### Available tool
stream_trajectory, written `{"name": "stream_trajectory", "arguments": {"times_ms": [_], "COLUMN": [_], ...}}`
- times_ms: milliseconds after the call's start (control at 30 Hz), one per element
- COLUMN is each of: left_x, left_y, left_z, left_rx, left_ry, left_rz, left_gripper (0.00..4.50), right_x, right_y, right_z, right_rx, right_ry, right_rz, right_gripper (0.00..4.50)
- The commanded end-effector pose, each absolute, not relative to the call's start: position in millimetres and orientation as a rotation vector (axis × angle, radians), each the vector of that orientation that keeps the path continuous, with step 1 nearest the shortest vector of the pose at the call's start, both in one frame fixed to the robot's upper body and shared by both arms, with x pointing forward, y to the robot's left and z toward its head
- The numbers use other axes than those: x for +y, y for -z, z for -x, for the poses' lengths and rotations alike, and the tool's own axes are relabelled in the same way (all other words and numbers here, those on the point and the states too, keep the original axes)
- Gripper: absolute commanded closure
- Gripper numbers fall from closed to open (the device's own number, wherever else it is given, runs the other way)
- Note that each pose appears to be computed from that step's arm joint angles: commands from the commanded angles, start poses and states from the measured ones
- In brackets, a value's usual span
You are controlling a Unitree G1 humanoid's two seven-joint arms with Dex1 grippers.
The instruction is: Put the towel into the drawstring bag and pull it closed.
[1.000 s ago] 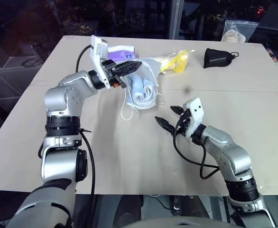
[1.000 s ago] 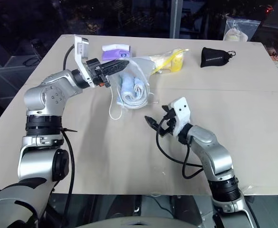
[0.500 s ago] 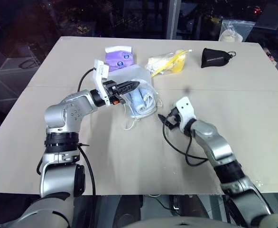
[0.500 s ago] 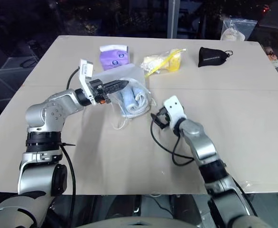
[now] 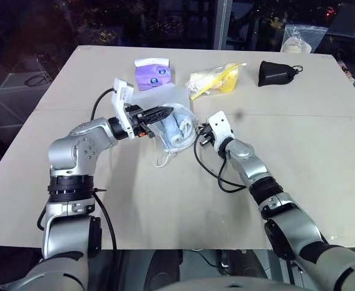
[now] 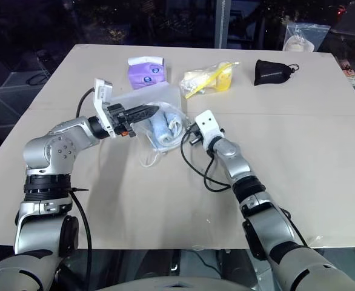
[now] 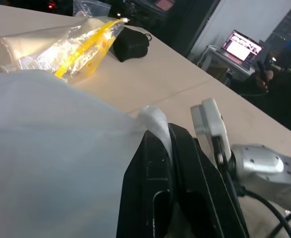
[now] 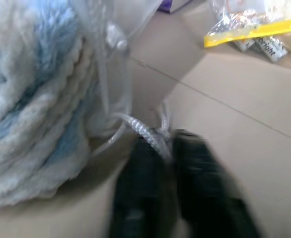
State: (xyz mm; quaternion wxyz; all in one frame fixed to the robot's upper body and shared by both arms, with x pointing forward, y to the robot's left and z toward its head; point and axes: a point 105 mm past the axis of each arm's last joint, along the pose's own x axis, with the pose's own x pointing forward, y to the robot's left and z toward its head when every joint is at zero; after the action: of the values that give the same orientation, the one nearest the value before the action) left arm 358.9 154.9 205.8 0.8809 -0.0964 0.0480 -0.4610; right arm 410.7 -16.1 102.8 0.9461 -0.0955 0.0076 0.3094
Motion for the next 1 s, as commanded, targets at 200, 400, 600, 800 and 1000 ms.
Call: {"name": "stream_trajectory", "arguments": {"times_ms": [200, 400, 600, 800, 1000], "left_x": [136, 119, 148, 191, 186], "left_y": [-223, -206, -200, -196, -153], "left_z": [-363, -376, -367, -331, -299], "left_rx": [0.022, 0.045, 0.13, 0.216, 0.288], "left_ry": [1.084, 1.158, 1.155, 1.117, 1.152], "left_rz": [0.124, -0.008, -0.006, -0.033, -0.204], "left_gripper": [4.5, 4.23, 1.82, 1.47, 1.47], "right_x": [-91, -111, -110, -112, -115], "right_y": [-179, -187, -178, -176, -173], "right_z": [-355, -332, -329, -328, -329], "right_rx": [-0.171, -0.122, -0.085, -0.07, -0.047], "right_ry": [-0.506, -0.411, -0.377, -0.383, -0.413], "right_rz": [0.222, 0.246, 0.232, 0.223, 0.229], "right_gripper": [4.47, 4.5, 4.5, 4.5, 4.5]}}
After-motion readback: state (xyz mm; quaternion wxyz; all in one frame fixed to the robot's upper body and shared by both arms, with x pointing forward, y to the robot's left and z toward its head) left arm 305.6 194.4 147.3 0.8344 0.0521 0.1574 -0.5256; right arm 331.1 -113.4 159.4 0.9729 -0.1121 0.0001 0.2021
